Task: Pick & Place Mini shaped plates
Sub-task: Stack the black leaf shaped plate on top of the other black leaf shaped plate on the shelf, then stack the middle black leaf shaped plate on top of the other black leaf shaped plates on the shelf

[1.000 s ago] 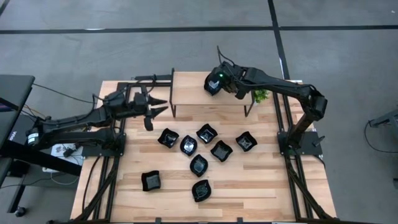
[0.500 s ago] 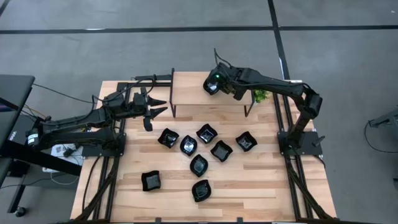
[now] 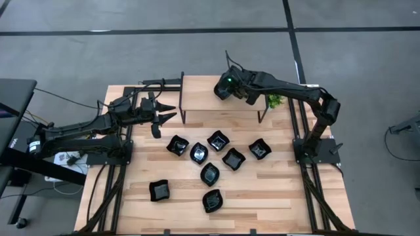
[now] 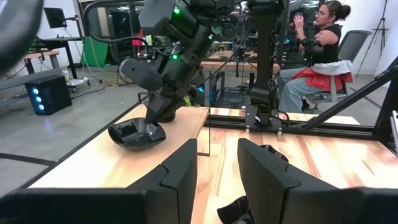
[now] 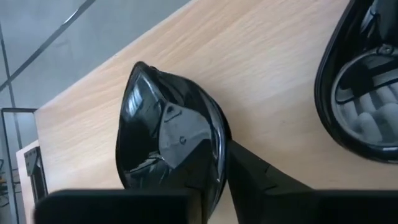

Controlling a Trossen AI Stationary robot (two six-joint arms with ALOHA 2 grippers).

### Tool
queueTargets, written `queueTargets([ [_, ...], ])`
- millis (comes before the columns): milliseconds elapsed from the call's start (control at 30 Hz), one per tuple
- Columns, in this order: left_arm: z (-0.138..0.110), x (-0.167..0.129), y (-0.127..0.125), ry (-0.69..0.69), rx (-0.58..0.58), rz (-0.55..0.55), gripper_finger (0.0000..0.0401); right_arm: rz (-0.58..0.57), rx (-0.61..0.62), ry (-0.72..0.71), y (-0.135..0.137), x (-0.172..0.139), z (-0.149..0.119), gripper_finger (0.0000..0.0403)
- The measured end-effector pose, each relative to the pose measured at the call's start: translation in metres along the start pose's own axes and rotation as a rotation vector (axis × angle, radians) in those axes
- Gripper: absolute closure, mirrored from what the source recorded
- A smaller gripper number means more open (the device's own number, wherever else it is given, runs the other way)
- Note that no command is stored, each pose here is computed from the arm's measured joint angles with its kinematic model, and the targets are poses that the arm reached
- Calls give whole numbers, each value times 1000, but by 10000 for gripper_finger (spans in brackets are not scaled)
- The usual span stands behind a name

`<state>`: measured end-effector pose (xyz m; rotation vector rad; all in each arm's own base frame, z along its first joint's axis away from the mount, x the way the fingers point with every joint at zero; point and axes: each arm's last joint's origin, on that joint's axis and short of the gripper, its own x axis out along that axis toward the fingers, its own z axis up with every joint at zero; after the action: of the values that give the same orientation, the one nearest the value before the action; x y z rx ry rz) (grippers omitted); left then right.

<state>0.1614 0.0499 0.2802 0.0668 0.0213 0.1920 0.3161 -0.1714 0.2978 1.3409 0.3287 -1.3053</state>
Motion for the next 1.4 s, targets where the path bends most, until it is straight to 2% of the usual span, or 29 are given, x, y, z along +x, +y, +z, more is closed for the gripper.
queueTargets([
  [167, 0, 0, 0, 1, 1, 0, 284, 3, -45, 25, 0, 0, -1, 340],
  [600, 0, 0, 0, -1, 4, 0, 283, 82, -18, 14, 4, -18, 2, 340],
  [767, 1, 0, 0, -6, 4, 0, 284, 74, -58, 16, 3, -17, 1, 340],
  [867, 1, 0, 0, -7, 4, 0, 284, 83, -193, 35, 4, -19, -4, 340],
  [1033, 1, 0, 0, -6, 4, 0, 284, 157, -553, 263, -5, -49, -20, 340],
  [1200, 1, 0, 0, -5, 3, 1, 283, 182, -701, 377, -18, -84, -47, 340],
  [1400, 1, 0, 0, -4, 1, 0, 284, 220, -969, 454, -30, -109, -87, 340],
])
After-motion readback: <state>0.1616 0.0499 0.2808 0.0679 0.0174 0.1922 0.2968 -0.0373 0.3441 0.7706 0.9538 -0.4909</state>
